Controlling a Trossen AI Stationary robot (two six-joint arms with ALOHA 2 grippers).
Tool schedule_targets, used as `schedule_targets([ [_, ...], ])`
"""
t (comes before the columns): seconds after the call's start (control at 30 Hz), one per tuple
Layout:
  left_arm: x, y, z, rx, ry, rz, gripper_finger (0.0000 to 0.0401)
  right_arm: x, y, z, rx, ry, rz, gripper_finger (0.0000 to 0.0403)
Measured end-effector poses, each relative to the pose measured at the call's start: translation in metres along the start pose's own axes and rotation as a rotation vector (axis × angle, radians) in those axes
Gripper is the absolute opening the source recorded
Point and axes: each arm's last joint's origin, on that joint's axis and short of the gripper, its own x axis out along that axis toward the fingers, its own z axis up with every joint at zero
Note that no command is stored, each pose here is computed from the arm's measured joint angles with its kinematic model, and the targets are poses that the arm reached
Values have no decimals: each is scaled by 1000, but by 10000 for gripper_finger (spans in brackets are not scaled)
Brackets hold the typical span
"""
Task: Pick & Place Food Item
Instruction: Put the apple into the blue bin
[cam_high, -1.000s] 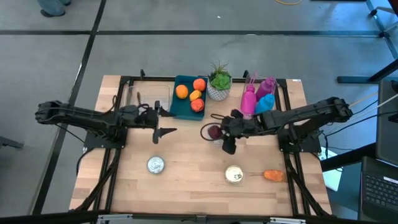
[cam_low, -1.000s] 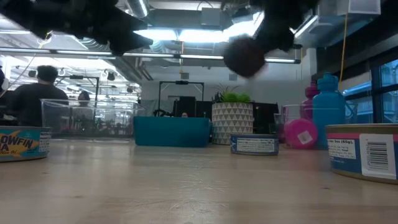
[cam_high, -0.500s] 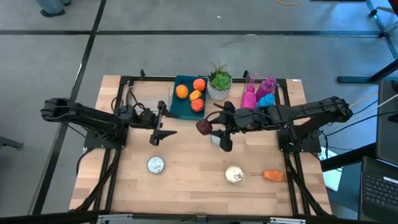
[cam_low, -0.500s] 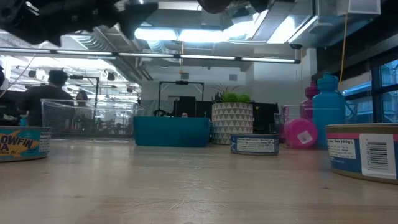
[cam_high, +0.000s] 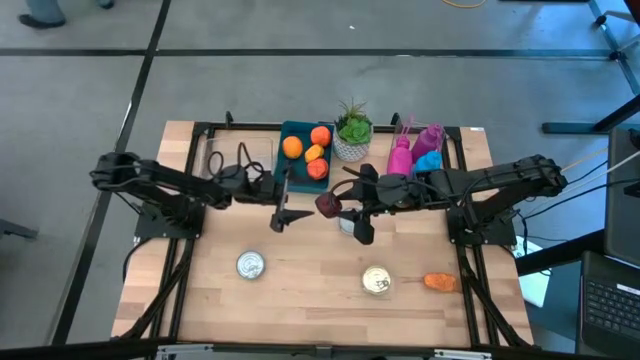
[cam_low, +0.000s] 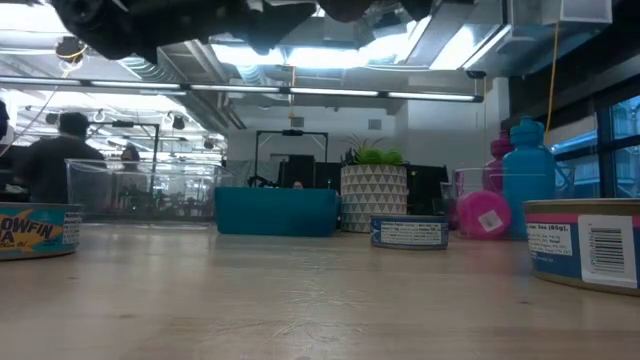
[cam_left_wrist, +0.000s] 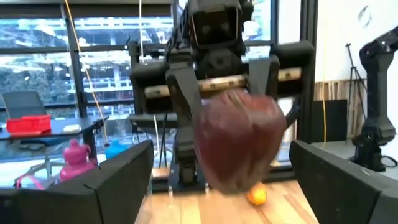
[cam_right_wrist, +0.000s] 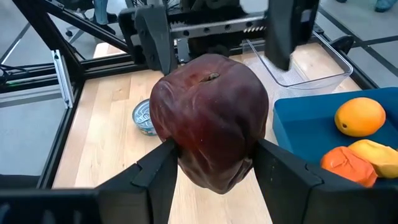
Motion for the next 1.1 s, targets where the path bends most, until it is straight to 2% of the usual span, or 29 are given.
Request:
schedule_targets([
  [0.23, 19, 3, 7, -12, -31, -39, 369, 0, 1, 0, -4, 5, 18, 197],
  [0.6, 43, 4, -8, -35, 7, -106, 370, 0, 1, 0, -8, 7, 25, 197],
  [0.97, 45, 5, -3, 2, -25, -114, 367, 0, 1, -1, -13, 16, 31, 197],
  [1.1, 45, 4, -3, 6, -25, -115, 354, 0, 1, -1, -13, 17, 30, 197],
])
